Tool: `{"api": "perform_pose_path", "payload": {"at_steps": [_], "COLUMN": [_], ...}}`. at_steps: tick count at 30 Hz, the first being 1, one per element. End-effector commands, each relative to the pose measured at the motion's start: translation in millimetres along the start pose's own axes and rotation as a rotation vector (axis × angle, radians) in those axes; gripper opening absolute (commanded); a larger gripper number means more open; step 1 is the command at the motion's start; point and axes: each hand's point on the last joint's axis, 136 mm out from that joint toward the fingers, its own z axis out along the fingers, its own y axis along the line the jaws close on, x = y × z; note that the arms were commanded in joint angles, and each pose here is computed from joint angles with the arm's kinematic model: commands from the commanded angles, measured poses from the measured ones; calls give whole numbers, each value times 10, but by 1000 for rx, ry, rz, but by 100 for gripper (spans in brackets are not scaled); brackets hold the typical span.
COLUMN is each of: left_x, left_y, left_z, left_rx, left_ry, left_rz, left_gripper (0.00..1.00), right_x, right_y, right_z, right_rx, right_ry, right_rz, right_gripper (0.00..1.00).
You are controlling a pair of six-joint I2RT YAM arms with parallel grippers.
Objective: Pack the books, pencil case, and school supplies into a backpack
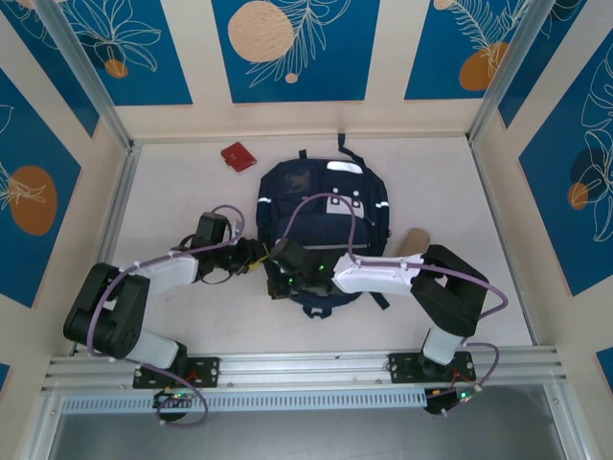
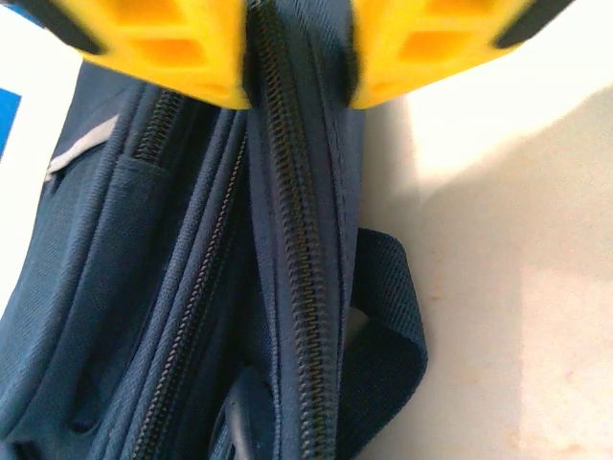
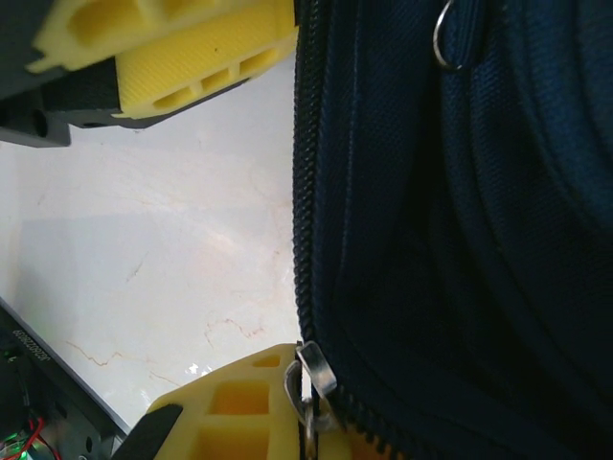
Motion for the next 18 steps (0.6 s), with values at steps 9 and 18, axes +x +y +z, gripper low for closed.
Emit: {"api": "perform_pose_path", "payload": {"at_steps": [9, 18], "left_x": [-410, -641], "left_y": [-124, -97], "left_z": [-39, -7], "left_rx": [-86, -146], "left_ry": [-137, -182], "left_rz": [110, 131], "left_gripper": [0, 0], "right_x": [302, 477], "right_y": [-478, -885], "right_z": [-712, -1228], "right_rx": [290, 397], "right_ry": [99, 94], "right_rz": [138, 246], "right_gripper": [0, 0]}}
